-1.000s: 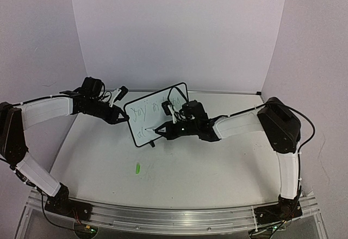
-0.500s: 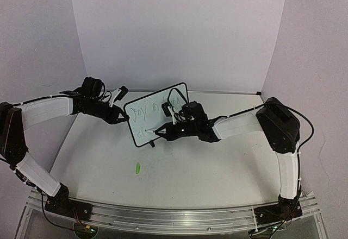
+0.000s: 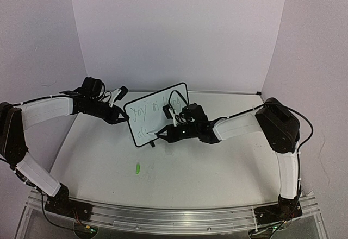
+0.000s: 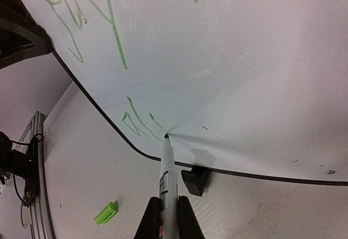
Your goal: Write a sentence on the whiteboard
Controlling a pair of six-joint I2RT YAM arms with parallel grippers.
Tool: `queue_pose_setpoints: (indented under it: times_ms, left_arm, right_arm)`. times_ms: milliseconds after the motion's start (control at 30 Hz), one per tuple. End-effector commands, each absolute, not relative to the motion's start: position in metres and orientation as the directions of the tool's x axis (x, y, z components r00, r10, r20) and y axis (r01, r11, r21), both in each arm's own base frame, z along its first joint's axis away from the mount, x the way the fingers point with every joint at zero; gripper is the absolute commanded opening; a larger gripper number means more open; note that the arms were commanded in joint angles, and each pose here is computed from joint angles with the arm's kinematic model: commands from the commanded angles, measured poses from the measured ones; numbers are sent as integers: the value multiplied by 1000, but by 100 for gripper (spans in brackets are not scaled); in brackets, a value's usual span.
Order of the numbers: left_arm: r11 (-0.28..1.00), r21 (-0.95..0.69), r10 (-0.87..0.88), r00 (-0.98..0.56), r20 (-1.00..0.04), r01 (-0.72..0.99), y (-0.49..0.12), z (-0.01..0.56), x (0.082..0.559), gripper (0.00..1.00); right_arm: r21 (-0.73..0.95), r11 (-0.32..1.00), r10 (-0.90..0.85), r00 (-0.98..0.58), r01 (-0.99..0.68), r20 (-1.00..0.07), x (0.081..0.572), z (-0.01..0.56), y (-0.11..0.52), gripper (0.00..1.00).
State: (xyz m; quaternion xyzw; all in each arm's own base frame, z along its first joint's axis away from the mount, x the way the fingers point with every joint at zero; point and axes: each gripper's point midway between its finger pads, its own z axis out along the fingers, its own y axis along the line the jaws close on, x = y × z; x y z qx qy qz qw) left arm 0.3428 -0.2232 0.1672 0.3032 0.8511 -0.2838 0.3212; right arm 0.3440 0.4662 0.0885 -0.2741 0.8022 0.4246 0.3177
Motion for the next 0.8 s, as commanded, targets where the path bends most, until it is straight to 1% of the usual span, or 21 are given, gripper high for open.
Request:
queue_pose_setpoints:
  times_ms: [0,133,300,767]
  left_arm:
    - [662,-254,333,-581,-743,705,-223,179,353,0]
    - [663,-254,332,-580,-744,705,-223,180,353,0]
    - [663,-255,330,-580,-745,704,-224,180,353,0]
    - [662,-258,329,-582,-744,704,-224,180,353,0]
  right_arm:
    - [511,466,-163,-638,-722,-752,343,94,466,0]
    - [516,428,-151,-622,-742,-769,336,113,466,0]
    - [505,423,-121,-600,-752,-791,338,133,465,0]
    - [494,427,-87,-578,-758,-811,352,143,475,0]
